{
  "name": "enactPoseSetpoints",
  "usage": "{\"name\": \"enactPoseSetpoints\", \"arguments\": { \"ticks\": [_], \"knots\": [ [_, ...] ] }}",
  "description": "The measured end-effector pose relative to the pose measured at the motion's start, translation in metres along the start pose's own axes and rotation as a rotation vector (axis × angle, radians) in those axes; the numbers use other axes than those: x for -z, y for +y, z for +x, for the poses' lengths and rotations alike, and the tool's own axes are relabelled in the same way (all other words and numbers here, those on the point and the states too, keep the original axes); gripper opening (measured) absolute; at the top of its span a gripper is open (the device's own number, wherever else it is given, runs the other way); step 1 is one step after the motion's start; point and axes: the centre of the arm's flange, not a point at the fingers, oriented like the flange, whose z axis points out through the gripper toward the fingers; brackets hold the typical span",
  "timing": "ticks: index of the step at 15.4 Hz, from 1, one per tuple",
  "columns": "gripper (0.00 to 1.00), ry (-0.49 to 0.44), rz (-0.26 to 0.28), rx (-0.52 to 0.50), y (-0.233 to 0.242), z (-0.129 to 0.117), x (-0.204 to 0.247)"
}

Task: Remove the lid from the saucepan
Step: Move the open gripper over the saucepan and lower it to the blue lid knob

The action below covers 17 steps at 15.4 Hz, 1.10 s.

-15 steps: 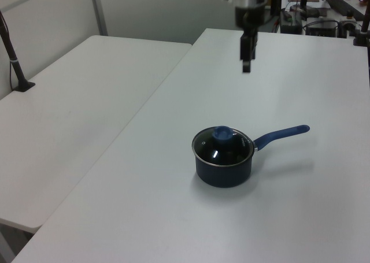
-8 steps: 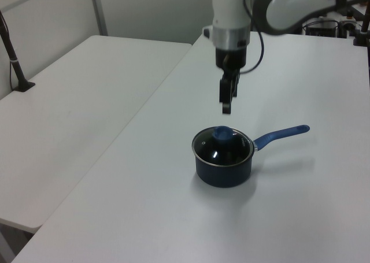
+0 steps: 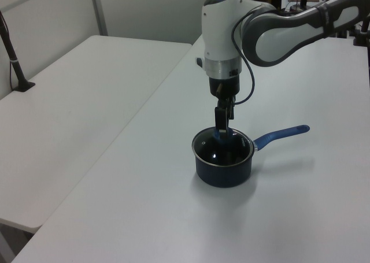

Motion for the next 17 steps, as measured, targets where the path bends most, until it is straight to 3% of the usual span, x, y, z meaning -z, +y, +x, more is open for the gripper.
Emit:
{"name": "enactPoseSetpoints", "arguments": {
  "ticks": [17],
  "knots": [
    [1.0, -0.013, -0.012, 0.0, -0.001, 0.008, -0.023]
  ]
}}
